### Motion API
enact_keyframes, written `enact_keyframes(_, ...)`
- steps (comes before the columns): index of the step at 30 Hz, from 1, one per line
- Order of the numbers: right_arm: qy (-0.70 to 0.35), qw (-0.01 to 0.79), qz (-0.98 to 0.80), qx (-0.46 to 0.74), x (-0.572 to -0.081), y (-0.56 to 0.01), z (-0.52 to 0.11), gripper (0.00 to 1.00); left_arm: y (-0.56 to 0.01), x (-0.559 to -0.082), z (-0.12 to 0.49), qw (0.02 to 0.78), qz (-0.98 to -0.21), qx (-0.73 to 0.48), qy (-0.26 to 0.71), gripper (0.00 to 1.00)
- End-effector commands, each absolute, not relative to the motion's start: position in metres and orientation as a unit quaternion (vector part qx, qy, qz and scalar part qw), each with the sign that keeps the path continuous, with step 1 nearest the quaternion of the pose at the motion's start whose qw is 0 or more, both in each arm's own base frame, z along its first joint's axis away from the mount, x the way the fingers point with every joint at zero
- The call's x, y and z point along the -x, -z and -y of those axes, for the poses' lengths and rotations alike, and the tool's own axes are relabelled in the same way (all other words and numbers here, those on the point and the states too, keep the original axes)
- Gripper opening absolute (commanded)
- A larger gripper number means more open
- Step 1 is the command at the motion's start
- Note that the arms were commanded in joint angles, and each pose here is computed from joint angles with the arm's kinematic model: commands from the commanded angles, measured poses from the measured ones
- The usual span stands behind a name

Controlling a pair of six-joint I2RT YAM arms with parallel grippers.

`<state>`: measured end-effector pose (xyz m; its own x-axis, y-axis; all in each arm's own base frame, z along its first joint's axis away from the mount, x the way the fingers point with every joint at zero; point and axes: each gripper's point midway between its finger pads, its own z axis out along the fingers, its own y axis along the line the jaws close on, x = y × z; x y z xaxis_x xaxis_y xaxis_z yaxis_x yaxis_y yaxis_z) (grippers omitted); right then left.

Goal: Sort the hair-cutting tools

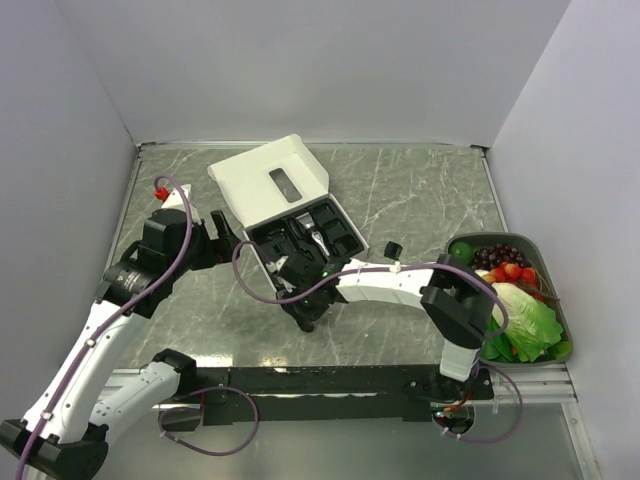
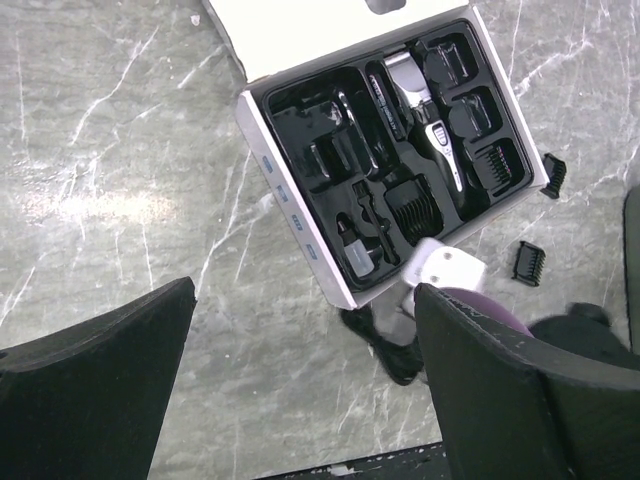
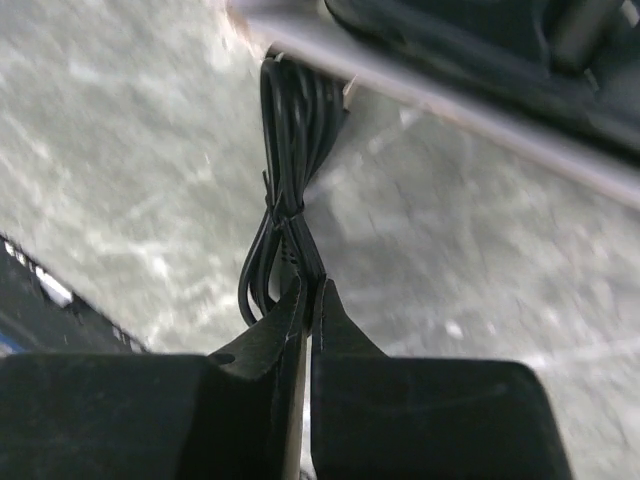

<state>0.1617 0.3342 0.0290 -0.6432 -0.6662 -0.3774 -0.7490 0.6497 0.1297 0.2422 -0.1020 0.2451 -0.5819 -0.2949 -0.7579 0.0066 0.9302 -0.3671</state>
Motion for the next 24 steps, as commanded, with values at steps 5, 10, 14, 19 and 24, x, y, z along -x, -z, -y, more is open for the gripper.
enact_keyframes(5, -0.195, 0.223, -0.862, 0.41, -0.154, -0.147, -0.327, 0.0, -0.275, -0.248, 0.098, 0.484, -0.852, 0.099, 0.171, 0.97)
enact_keyframes(10, -0.2, 0.264, -0.854, 0.401, -0.163, -0.198, -0.327, 0.0, -0.272, -0.25, 0.098, 0.482, -0.853, 0.106, 0.172, 0.97)
enact_keyframes(14, -0.174, 0.29, -0.877, 0.341, -0.196, -0.207, -0.343, 0.0, -0.274, -0.251, 0.096, 0.486, -0.85, 0.115, 0.171, 0.97)
enact_keyframes(19, -0.16, 0.318, -0.906, 0.23, -0.245, -0.214, -0.374, 0.0, -0.278, -0.248, 0.089, 0.493, -0.843, 0.137, 0.166, 0.96)
enact_keyframes(24, -0.16, 0.323, -0.927, 0.107, -0.292, -0.216, -0.384, 0.0, -0.28, -0.243, 0.08, 0.496, -0.837, 0.167, 0.158, 0.97)
